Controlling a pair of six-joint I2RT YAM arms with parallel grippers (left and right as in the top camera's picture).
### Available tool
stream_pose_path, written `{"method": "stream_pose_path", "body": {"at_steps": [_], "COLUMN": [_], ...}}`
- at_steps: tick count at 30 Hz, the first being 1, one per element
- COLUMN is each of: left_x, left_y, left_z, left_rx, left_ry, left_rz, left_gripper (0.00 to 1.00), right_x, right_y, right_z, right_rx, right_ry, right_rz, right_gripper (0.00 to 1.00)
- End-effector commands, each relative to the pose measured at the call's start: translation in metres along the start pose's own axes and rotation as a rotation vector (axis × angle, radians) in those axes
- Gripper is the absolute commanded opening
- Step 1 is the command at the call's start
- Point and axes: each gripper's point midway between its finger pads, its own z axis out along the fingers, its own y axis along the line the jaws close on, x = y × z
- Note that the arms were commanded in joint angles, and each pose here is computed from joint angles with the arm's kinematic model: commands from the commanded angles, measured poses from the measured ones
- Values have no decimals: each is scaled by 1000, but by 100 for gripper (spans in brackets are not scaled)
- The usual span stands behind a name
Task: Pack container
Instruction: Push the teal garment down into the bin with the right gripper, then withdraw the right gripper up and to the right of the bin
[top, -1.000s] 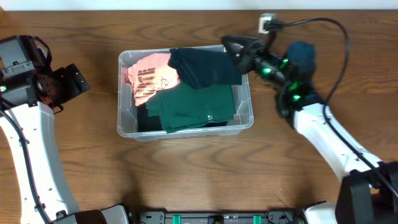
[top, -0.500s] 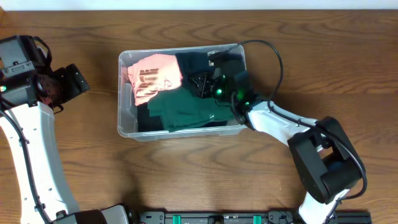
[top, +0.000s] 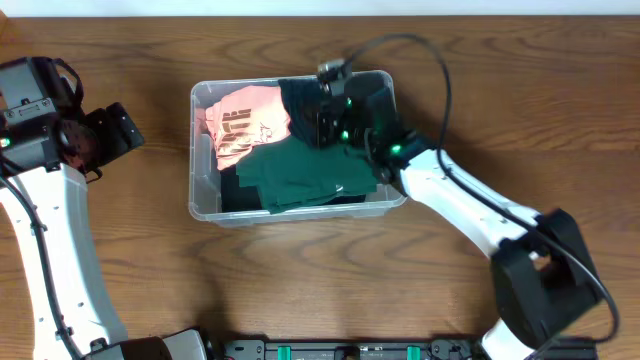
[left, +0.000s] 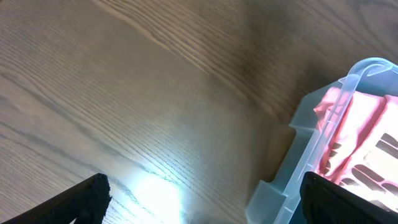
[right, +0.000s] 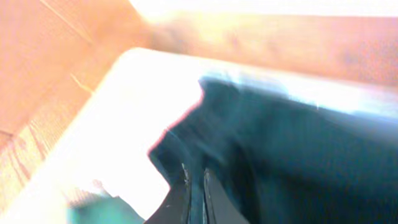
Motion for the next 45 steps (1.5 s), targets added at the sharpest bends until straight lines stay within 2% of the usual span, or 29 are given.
{"method": "stream_pose_path", "body": {"at_steps": [1,4,7,11,15,18,21,24,31,34,36,39,45], "left_x": [1,1,1,1,1,1,1,1,1,1,1,1,1], "left_y": [3,3,3,3,3,3,3,3,3,3,3,3,3], "left_z": [1,1,1,1,1,1,1,1,1,1,1,1,1], "left_rx": [-12,-12,-12,-12,-12,-12,-12,-12,-12,-12,-12,-12,-12], "left_ry": [5,5,5,5,5,5,5,5,5,5,5,5,5], "left_rz": [-12,-11,-12,-12,-12,-12,-12,-12,-11,-12,-12,-11,-12], "left_gripper": [98,98,98,98,98,98,98,98,98,98,98,98,98], "right_x": [-66,-65,-40,29,123,155,146,113,-13,-41,-38,-7,98], "right_y": [38,39,36,21,-23,-38,-35,-23,32,31,24,4,-57], "right_z": [-28,-17,8,60,95,97,92,79,3,-22,-23,-6,50], "right_rx": [-45,-60,-69,-47,68,106,91,63,-8,48,73,108,211], "right_ry": [-178,-194,-142,0,222,313,309,249,-20,-91,-75,21,273], "right_rz": [-142,-140,-98,-71,2,48,54,17,-181,-213,-206,-180,-55], "right_gripper": [4,4,3,3,3,2,1,1,4,2,2,1,1]}}
